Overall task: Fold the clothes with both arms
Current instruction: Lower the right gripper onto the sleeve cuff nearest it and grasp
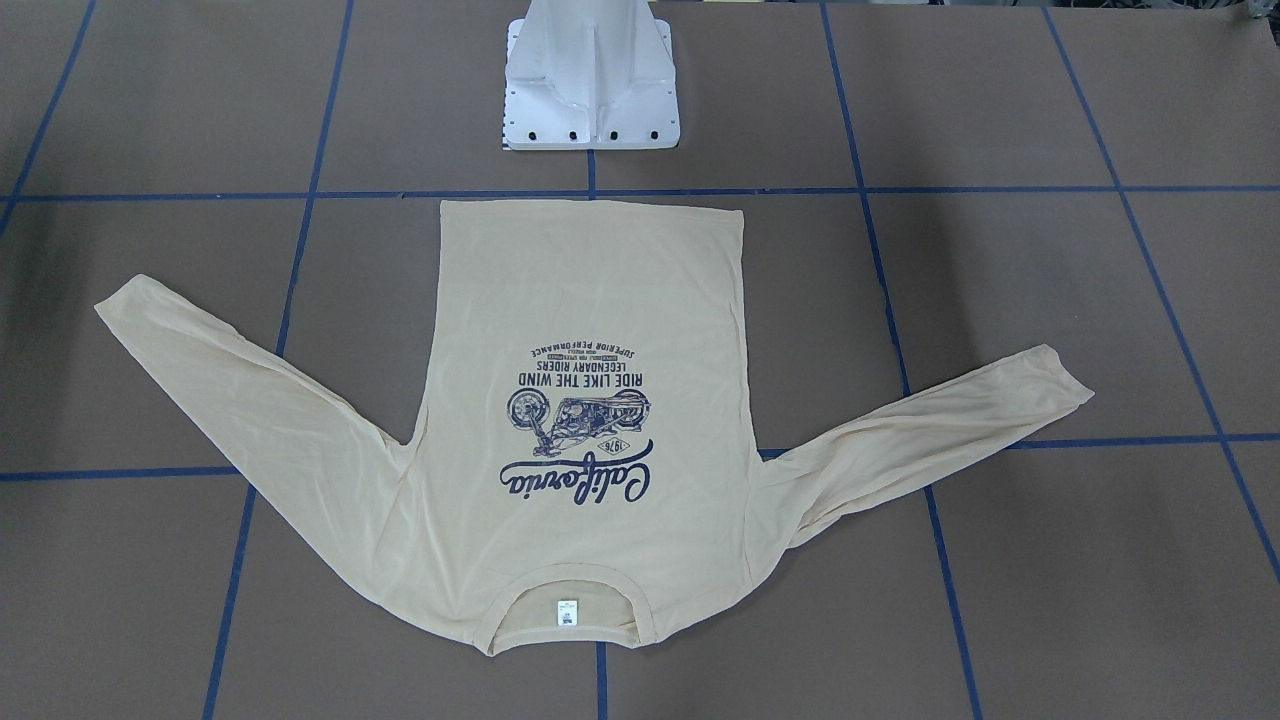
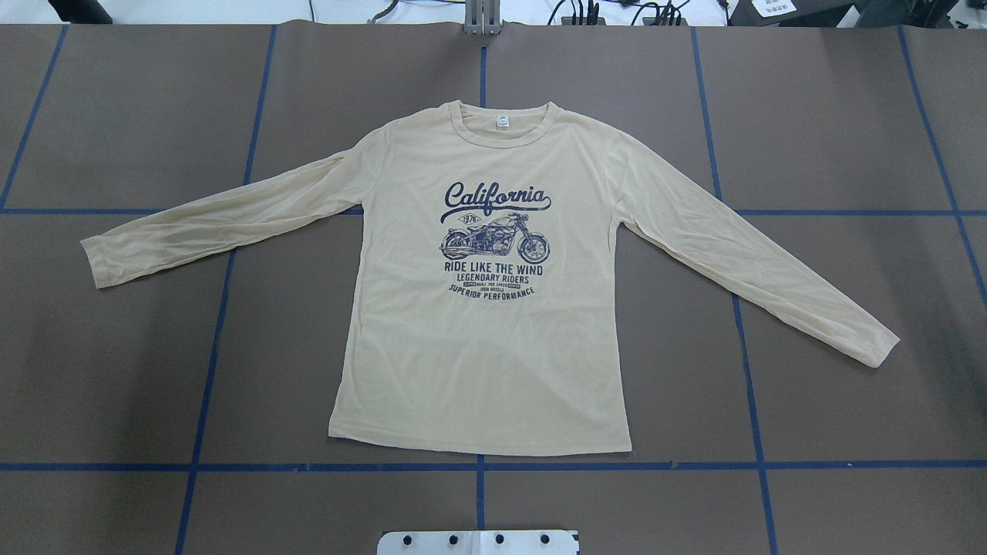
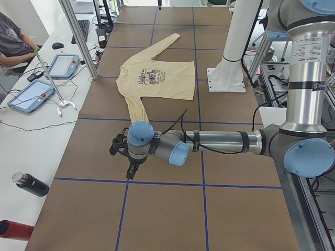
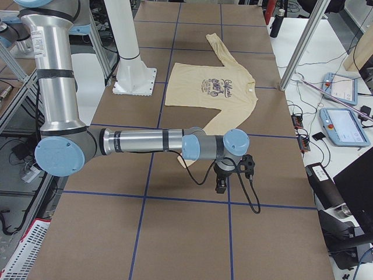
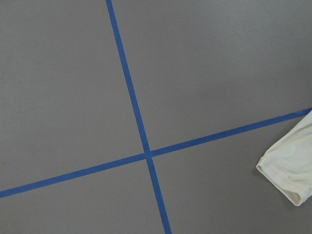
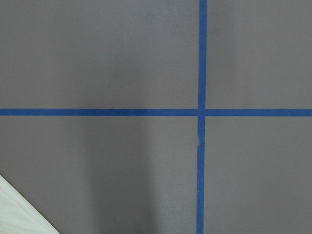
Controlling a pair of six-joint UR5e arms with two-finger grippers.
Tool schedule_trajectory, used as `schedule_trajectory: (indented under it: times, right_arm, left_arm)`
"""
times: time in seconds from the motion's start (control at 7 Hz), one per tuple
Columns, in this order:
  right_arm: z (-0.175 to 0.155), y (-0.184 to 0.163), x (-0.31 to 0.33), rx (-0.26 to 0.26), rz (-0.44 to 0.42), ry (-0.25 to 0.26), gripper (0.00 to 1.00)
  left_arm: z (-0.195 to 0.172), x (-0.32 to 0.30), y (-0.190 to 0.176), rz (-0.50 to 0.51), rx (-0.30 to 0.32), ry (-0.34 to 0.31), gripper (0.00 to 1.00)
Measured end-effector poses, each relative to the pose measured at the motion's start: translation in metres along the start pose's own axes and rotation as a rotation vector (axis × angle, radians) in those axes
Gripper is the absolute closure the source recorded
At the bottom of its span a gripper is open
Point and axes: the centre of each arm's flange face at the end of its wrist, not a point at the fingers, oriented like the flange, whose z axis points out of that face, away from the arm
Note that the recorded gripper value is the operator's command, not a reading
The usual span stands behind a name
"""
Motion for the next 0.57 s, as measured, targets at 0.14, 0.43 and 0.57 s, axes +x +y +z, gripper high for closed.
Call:
schedule_trajectory:
  times: [0.14, 0.43, 0.57]
  right_arm:
    - [0.023, 0.008, -0.013, -0.004, -0.035, -0.011, 0.00]
    - [0.073, 0.035, -0.052, 0.029, 0.026, -0.054, 0.00]
    - [0.098, 0.053, -0.078, 0.045, 0.106, -0.087, 0.01]
  left_arm:
    - [0.000, 0.000, 0.002, 0.002, 0.001, 0.001, 0.00]
    - [-0.001, 0.001, 0.003, 0.006, 0.004, 0.001, 0.00]
    - [-0.001, 0.002, 0.002, 0.009, 0.006, 0.002, 0.00]
